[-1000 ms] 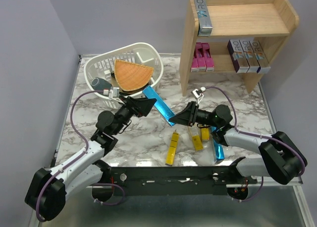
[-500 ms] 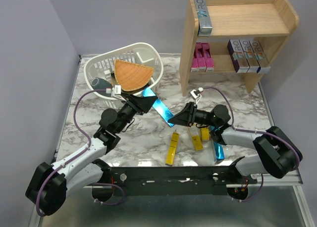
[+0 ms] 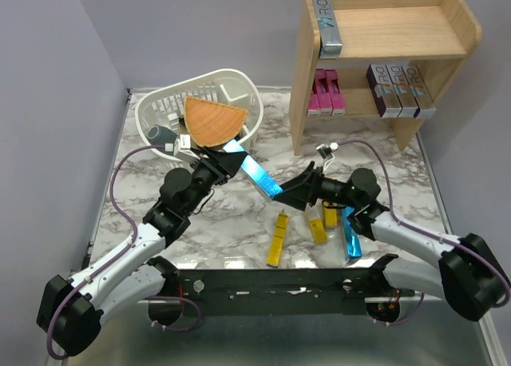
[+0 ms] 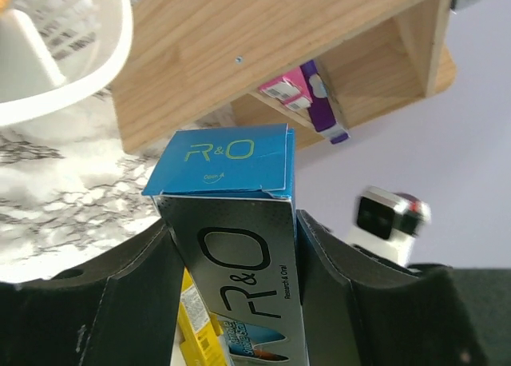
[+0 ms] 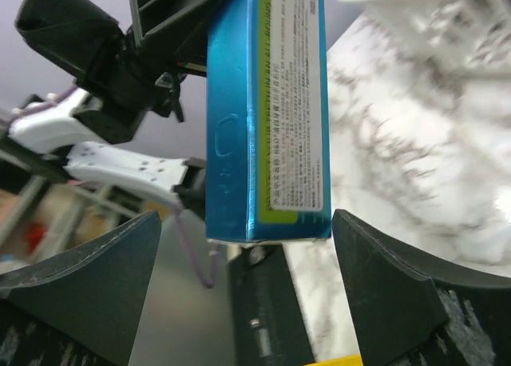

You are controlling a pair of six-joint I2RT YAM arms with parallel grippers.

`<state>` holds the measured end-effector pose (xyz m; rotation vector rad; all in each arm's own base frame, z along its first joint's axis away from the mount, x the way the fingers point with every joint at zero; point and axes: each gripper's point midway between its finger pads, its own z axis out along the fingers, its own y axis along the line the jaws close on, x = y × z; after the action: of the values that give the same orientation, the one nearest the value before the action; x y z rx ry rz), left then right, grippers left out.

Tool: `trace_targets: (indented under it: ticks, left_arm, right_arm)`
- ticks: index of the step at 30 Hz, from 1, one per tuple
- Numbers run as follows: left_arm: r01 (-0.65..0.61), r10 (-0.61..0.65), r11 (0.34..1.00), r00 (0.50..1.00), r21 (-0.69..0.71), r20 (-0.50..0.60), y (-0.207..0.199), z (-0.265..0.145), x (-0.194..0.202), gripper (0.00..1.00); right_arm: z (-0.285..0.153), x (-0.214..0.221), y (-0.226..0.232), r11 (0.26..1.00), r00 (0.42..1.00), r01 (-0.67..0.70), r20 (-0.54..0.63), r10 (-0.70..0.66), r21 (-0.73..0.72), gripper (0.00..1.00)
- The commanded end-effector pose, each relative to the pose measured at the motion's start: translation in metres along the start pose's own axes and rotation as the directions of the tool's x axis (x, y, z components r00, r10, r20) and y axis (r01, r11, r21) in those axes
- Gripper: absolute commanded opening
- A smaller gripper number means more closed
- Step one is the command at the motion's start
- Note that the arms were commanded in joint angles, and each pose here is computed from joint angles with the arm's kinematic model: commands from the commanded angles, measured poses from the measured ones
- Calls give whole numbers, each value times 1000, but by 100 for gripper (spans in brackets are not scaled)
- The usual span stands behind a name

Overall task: Place and organize the toothpastes onto the shelf
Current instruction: Pick up the toothpaste from the center of the board.

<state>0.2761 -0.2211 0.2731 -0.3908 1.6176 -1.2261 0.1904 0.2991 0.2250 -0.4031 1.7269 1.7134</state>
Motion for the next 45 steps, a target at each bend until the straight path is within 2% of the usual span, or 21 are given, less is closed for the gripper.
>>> trace_targets:
  ticks: [1, 3, 9, 15, 22, 29, 35, 40, 42, 45]
  left_arm:
    - [6, 5, 986, 998, -168, 61, 19, -5, -18, 39]
    - [21, -8, 983, 998, -185, 67, 15, -5, -22, 39]
    - [71, -59, 966, 997, -250, 52, 21, -3, -19, 39]
    - [95, -91, 970, 995, -225, 29, 9, 3, -17, 39]
    - [123, -125, 971, 992, -205, 6, 3, 2, -13, 38]
    - [150, -154, 971, 988, -185, -10, -2, 3, -10, 37]
    - [169, -175, 970, 984, -173, -17, -4, 6, -7, 37]
    - [174, -180, 970, 983, -168, -19, -6, 8, -7, 37]
    - [171, -175, 970, 984, -175, -12, -4, 7, -8, 40]
    - [153, -155, 971, 988, -185, 3, -2, 6, -12, 50]
  right_arm:
    - [-13, -26, -22, 918, 943, 311, 41, -331, 244, 97]
    - [-17, -34, -18, 867, 897, 411, 47, -440, 283, 97]
    - [-11, -37, -11, 761, 808, 537, 39, -589, 363, 96]
    - [-7, -32, -27, 692, 758, 588, 14, -653, 419, 97]
    - [0, -26, -39, 673, 731, 621, 11, -682, 402, 97]
    - [15, -16, -34, 717, 750, 621, 27, -661, 316, 94]
    - [25, -16, -31, 739, 762, 610, 41, -646, 287, 83]
    - [26, -13, -30, 752, 772, 601, 46, -634, 273, 66]
    - [24, -16, -24, 759, 775, 594, 63, -629, 266, 56]
    - [22, -21, -14, 772, 785, 577, 81, -614, 265, 45]
